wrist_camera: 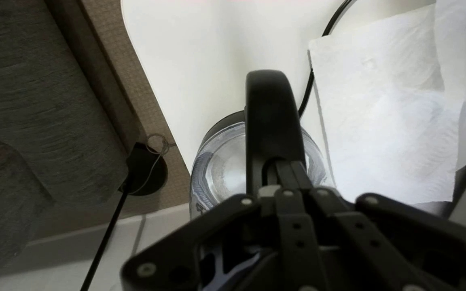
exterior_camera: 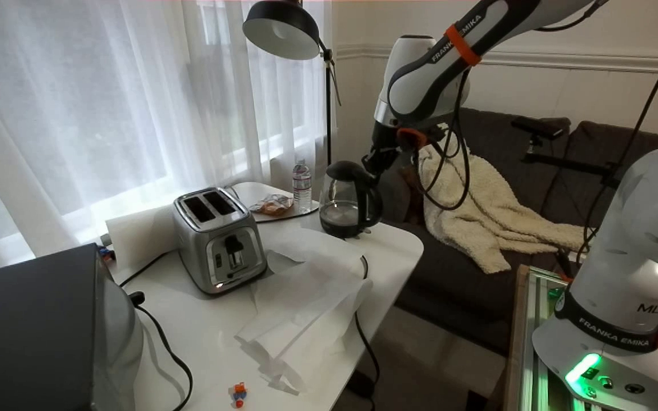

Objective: Press the lid ejector button of the clear electric kettle

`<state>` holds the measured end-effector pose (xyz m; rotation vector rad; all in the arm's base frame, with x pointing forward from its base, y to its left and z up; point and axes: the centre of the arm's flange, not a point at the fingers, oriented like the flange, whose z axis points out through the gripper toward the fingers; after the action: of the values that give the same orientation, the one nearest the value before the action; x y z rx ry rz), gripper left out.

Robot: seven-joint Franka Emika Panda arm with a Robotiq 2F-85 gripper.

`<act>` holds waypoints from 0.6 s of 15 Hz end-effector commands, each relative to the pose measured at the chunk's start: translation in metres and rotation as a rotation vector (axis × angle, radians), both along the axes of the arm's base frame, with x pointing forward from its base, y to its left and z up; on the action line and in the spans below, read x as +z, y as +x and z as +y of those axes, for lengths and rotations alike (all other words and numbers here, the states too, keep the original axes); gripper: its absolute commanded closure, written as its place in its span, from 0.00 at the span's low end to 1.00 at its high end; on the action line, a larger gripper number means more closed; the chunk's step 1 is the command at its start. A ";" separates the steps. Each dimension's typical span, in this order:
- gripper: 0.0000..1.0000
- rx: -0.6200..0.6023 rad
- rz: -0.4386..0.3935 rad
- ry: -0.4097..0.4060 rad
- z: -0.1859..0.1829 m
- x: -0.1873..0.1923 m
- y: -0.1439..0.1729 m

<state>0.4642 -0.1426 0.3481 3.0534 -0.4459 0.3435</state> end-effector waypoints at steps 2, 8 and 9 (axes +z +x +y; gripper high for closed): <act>0.96 -0.006 -0.021 -0.002 0.000 -0.003 0.009; 0.96 -0.004 -0.003 0.002 -0.004 -0.015 0.014; 0.96 -0.010 0.003 0.007 -0.006 -0.018 0.016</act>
<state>0.4657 -0.1426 0.3476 3.0521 -0.4439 0.3488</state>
